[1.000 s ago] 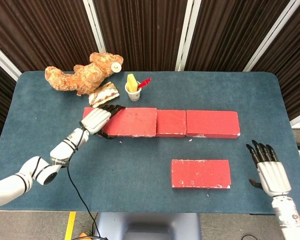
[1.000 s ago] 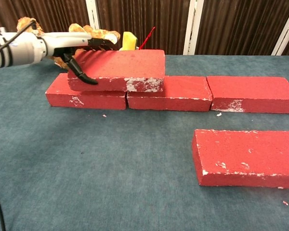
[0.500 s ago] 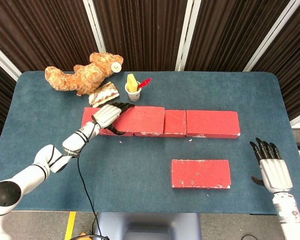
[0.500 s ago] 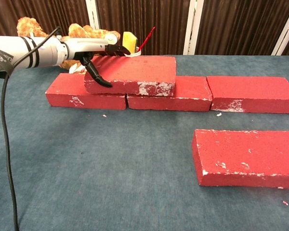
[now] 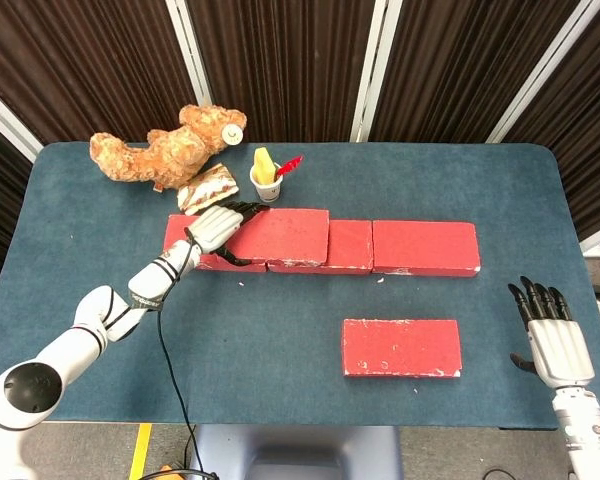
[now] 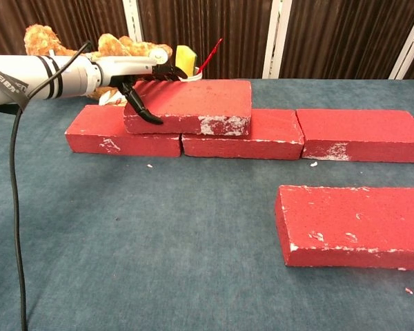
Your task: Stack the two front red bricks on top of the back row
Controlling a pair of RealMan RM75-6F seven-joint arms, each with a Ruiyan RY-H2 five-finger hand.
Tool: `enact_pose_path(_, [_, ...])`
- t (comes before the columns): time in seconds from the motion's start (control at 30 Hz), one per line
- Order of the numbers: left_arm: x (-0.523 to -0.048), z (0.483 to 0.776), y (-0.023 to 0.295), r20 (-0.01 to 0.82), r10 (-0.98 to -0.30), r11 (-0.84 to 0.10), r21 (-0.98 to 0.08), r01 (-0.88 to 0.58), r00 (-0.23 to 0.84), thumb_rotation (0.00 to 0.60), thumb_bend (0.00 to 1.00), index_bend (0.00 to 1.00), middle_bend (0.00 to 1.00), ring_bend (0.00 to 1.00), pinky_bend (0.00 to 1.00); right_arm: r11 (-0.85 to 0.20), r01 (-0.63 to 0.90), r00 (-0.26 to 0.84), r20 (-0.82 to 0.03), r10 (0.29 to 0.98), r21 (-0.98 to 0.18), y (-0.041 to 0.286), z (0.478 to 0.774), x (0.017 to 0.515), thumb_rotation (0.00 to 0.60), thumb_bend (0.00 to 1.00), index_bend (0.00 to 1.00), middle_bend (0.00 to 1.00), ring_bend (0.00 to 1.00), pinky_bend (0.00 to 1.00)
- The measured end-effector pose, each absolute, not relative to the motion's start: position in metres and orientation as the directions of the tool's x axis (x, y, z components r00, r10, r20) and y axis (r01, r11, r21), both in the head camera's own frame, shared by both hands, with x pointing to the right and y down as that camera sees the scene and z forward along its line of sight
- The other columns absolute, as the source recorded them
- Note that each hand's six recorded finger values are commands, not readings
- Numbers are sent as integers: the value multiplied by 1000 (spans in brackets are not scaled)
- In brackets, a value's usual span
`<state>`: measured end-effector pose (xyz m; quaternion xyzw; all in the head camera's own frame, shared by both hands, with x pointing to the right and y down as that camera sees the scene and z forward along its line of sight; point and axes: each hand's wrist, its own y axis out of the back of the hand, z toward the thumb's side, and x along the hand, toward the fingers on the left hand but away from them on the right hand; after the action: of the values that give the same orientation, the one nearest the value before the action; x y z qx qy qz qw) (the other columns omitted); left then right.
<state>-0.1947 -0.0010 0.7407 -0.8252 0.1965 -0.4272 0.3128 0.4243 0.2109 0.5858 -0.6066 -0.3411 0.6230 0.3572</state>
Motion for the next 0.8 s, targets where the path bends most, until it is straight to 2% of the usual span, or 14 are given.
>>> enact_pose_path(0.17, [-195, 744, -2, 586, -594, -725, -688, -49, 551, 600, 253, 0, 564, 434, 334, -511, -32, -11, -511, 860, -859, 211, 585, 426, 600, 29, 0, 0, 0, 0])
enact_pose_path(0.3, [-197, 746, -3, 591, -597, -722, -690, -42, 542, 600, 253, 0, 487, 291, 251, -505, -29, -17, -505, 863, -862, 211, 583, 427, 600, 30, 0, 0, 0, 0])
enact_pose_path(0.43, [-198, 746, -2, 598, -592, -726, -687, -35, 541, 600, 248, 0, 396, 205, 199, -505, -30, -20, -504, 863, -863, 210, 583, 428, 600, 29, 0, 0, 0, 0])
enact_pose_path(0.67, [-201, 745, -3, 602, -596, -724, -689, -32, 531, 600, 224, 0, 131, 13, 142, -496, -30, -23, -495, 868, -868, 211, 580, 428, 600, 29, 0, 0, 0, 0])
enact_pose_path(0.8, [-203, 744, -2, 613, -592, -733, -679, -34, 523, 600, 219, 0, 69, 0, 129, -489, -27, -27, -489, 872, -872, 211, 578, 428, 600, 29, 0, 0, 0, 0])
